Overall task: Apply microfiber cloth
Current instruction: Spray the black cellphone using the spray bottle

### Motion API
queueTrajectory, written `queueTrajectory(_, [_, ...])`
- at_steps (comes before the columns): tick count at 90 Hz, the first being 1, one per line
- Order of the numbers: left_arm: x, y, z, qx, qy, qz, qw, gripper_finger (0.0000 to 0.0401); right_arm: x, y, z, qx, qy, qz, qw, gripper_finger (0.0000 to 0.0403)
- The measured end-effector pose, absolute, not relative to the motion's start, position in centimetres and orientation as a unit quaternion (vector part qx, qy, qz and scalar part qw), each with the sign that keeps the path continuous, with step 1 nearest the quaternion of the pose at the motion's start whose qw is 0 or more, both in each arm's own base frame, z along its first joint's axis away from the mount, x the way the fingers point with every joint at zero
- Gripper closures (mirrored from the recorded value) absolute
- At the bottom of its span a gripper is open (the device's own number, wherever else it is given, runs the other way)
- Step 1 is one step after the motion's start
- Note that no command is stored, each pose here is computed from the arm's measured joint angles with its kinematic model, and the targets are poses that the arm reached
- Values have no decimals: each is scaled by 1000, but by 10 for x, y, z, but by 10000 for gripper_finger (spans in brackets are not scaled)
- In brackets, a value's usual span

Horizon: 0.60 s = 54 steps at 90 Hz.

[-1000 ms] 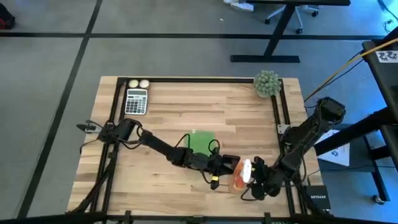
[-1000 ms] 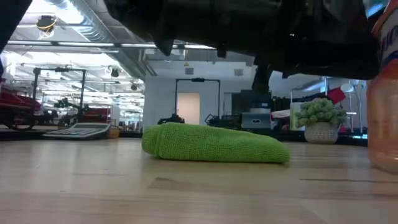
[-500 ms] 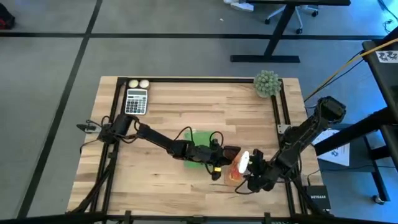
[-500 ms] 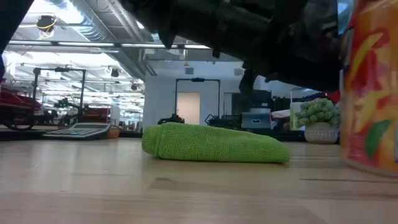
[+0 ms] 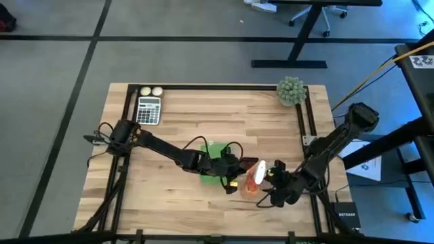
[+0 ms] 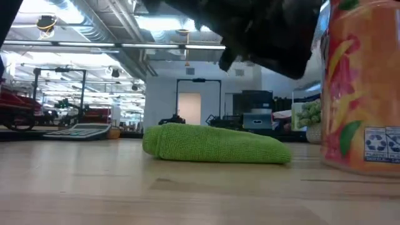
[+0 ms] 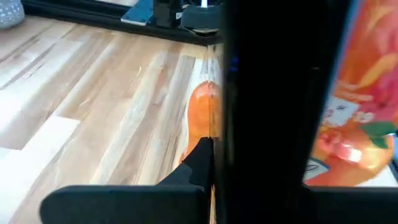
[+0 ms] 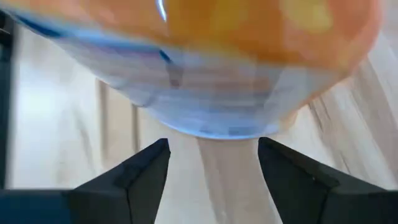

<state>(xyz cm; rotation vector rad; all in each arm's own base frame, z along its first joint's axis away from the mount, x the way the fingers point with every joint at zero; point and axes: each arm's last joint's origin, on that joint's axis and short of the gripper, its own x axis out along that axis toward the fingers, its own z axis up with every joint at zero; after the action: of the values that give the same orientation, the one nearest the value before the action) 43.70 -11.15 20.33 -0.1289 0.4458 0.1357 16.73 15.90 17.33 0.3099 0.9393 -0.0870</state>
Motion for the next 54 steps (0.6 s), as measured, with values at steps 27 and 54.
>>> queueTrajectory(27, [422,-99,228,-21,241,114,964,388,154,147,208,192,420,12,887,171])
queueTrajectory(54, [400,-92,269,10,229,129,965,388,144,132,231,204,359,7,911,162])
